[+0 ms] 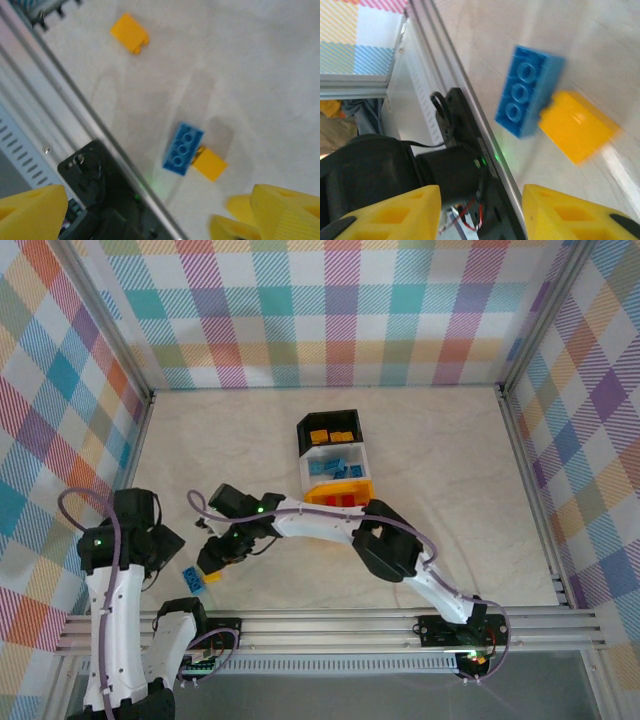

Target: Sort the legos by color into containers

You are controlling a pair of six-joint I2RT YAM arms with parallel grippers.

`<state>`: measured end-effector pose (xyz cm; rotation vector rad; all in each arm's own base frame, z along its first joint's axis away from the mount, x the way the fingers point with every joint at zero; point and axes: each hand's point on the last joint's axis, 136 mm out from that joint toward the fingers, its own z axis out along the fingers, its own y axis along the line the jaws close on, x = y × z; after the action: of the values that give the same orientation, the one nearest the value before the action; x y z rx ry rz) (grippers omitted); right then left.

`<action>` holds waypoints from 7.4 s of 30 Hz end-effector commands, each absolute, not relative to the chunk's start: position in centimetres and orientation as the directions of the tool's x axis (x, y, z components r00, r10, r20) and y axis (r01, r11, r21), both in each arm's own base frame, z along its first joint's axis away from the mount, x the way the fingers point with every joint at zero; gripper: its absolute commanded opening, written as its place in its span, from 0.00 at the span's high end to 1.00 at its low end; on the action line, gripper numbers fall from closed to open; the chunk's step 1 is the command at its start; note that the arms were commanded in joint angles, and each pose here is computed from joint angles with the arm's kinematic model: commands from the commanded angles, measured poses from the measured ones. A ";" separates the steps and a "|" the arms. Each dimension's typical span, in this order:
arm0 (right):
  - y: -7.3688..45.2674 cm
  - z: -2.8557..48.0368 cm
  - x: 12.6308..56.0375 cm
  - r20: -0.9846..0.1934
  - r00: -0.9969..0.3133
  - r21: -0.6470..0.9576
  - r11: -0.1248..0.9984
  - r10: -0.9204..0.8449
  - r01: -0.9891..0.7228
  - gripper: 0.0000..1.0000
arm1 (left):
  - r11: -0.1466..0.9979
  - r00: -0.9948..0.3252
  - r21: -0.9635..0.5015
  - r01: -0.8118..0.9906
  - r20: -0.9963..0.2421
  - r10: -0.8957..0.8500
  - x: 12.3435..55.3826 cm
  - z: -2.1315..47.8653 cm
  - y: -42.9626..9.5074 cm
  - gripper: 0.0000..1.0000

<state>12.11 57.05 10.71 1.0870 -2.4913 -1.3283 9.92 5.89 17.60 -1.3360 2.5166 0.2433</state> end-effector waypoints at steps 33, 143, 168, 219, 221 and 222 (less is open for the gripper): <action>33.3 16.6 29.0 -0.267 -0.925 0.643 0.666 -0.270 -0.380 0.40 | 0.638 -0.548 0.277 -0.718 0.341 -0.764 9.4 8.5 -0.4 0.08; 30.8 20.8 28.5 -0.280 -0.956 0.569 0.787 -0.086 -0.237 0.40 | 0.984 -0.981 0.048 -0.169 0.091 -0.172 21.9 4.9 -9.0 0.37; 30.5 20.2 27.4 -0.241 -0.967 0.590 0.778 -0.084 -0.215 0.40 | 0.995 -0.979 0.029 -0.097 0.177 -0.101 21.8 0.2 -9.9 0.44; 22.8 24.2 25.4 -0.349 -0.933 0.559 0.818 0.087 -0.134 0.40 | 0.888 -0.963 -0.437 -0.141 -0.146 -0.225 49.6 10.8 -26.7 0.98; 22.5 24.0 25.2 -0.349 -0.933 0.558 0.820 0.091 -0.129 0.40 | 0.878 -0.962 -0.454 -0.148 -0.141 -0.236 50.1 10.4 -27.2 0.98; 22.4 23.9 25.1 -0.348 -0.933 0.557 0.821 0.092 -0.127 0.40 | 0.873 -0.961 -0.464 -0.150 -0.139 -0.238 50.3 10.3 -27.4 0.97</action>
<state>25.72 23.17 23.84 0.0732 -3.3365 -1.0785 50.08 -26.06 10.12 -0.2606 2.8549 -0.5976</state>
